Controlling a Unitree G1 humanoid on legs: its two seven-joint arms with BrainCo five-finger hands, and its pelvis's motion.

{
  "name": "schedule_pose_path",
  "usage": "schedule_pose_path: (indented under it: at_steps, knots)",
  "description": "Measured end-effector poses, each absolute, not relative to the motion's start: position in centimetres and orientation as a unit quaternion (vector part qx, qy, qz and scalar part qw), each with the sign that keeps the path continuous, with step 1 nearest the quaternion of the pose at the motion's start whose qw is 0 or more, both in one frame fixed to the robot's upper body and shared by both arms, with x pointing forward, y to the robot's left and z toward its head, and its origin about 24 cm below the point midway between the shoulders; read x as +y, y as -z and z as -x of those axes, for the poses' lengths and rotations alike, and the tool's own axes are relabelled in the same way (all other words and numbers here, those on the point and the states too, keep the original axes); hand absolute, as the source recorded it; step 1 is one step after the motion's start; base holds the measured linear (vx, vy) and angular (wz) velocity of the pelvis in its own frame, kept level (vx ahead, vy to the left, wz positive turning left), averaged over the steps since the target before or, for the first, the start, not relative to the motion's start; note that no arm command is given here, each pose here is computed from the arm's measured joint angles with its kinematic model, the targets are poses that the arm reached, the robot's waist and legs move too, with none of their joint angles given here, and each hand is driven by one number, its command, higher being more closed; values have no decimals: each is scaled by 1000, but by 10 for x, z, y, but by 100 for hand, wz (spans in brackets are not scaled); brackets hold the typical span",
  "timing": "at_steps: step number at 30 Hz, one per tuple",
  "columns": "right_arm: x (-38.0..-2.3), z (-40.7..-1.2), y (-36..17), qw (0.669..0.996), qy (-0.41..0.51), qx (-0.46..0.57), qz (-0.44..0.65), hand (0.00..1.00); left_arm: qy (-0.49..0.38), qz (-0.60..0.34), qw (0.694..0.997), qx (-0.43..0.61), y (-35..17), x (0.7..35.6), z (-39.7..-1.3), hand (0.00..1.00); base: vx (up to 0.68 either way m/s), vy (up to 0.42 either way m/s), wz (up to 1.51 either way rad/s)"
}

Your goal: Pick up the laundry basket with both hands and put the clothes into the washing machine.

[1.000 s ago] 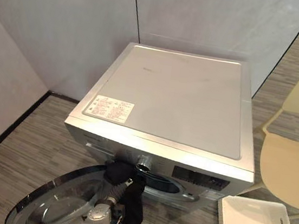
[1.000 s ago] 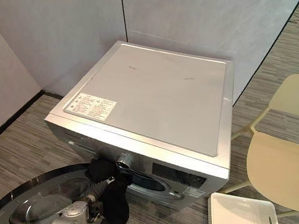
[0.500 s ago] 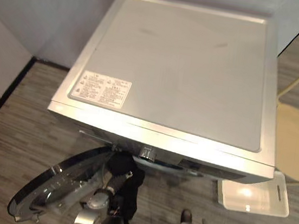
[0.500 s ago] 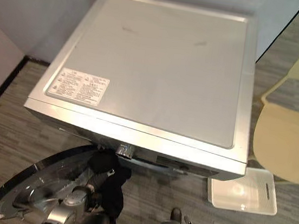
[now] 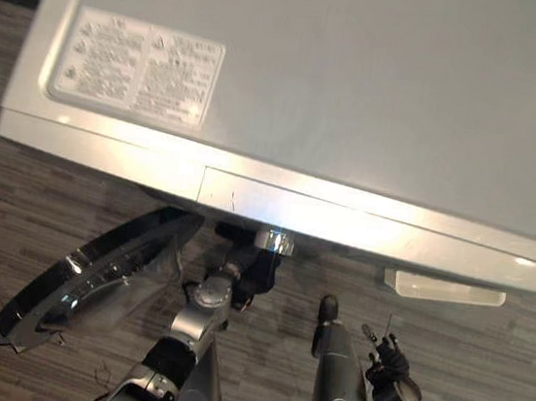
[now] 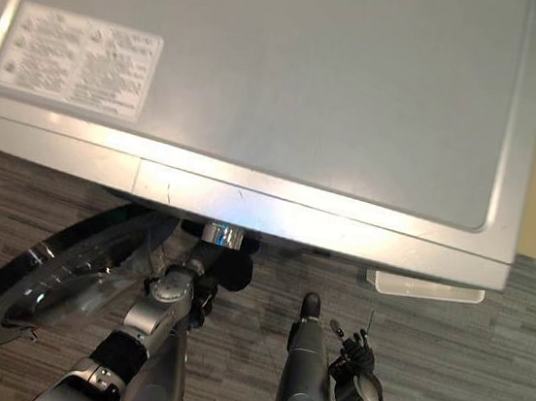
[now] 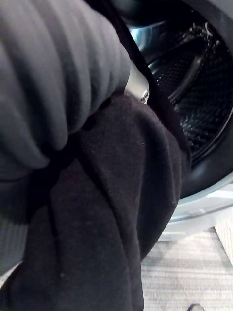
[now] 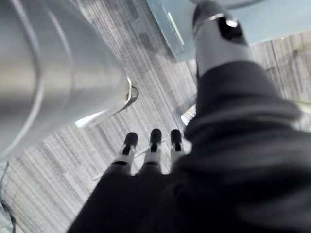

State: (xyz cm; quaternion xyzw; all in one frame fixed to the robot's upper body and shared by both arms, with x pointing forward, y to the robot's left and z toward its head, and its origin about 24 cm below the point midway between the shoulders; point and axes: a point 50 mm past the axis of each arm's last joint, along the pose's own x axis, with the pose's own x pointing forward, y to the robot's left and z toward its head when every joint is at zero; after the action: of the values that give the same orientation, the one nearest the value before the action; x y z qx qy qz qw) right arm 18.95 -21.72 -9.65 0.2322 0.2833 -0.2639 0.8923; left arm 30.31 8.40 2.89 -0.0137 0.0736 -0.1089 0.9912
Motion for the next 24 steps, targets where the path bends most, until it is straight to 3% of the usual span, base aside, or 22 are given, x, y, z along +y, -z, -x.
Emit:
schedule_pose_path:
  at_steps: [11,14,19,24]
  knots:
    - [-215,-203,82,902,266,235,-247,0,73,61,994,-49,-123,69,-356,100,-70,10,0]
    - [-212,-207,78,907,255,228,-247,0,63,72,993,-69,-140,74,-363,100,-47,-15,-14]
    - [-208,-213,70,914,243,202,-256,0,50,69,978,-189,-236,89,-383,100,-54,-28,-21]
    - [-208,-211,71,910,245,198,-268,0,56,96,971,-213,-267,95,-393,100,-7,-19,-25]
